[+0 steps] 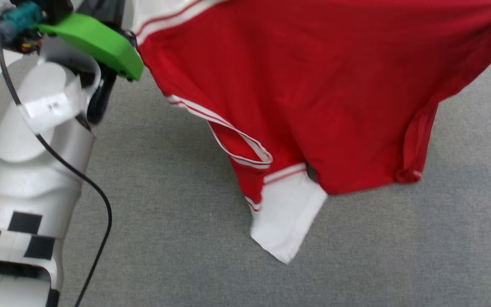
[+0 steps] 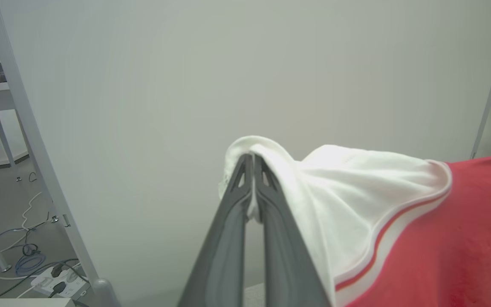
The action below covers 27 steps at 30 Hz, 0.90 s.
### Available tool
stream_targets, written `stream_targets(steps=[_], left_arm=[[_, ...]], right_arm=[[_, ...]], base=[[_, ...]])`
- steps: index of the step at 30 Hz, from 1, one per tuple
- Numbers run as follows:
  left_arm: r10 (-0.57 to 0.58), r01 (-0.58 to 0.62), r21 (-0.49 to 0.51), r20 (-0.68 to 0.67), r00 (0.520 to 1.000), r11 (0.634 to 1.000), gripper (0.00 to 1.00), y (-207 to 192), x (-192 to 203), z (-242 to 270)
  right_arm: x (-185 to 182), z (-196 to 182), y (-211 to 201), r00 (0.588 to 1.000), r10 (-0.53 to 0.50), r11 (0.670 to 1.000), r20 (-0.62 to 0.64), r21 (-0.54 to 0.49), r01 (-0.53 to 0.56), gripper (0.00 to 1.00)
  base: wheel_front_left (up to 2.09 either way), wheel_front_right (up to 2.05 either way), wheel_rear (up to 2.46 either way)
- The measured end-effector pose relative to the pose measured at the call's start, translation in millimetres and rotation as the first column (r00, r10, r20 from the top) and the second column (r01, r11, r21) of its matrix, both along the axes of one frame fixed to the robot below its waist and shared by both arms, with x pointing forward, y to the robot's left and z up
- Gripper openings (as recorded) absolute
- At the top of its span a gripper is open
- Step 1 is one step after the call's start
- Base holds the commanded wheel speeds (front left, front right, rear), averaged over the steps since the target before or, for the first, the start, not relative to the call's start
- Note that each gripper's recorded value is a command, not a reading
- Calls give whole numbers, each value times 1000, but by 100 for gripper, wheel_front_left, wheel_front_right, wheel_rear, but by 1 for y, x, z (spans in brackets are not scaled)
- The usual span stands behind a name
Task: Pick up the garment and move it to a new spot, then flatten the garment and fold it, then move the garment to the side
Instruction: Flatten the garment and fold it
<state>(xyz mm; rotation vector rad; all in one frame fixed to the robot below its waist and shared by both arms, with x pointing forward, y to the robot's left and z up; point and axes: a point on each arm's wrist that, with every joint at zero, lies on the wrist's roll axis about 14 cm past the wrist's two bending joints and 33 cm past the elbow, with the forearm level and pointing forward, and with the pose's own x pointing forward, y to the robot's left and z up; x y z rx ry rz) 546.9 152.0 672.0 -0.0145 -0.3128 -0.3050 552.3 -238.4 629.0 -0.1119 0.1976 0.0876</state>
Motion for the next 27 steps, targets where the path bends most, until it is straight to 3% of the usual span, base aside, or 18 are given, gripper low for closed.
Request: stream_targets(steps=[8,14,20,27], left_arm=[[61,-66,38,117,991,997,0,15,63,62],[92,-106,72,172,981,992,0,20,101,81],[117,-129,87,125,985,988,0,25,138,53],[139,-137,82,-30,990,987,0,30,169,-30]], right_arm=[[51,76,-4,958,-42,998,285,-27,52,0],[87,92,-5,927,-52,997,372,-39,71,0],[125,72,-2,927,-56,997,372,-31,72,0],[160,-6,5,967,-48,998,250,-32,58,0]], base=[[0,0,0],[0,0,0],[0,0,0],[0,0,0]])
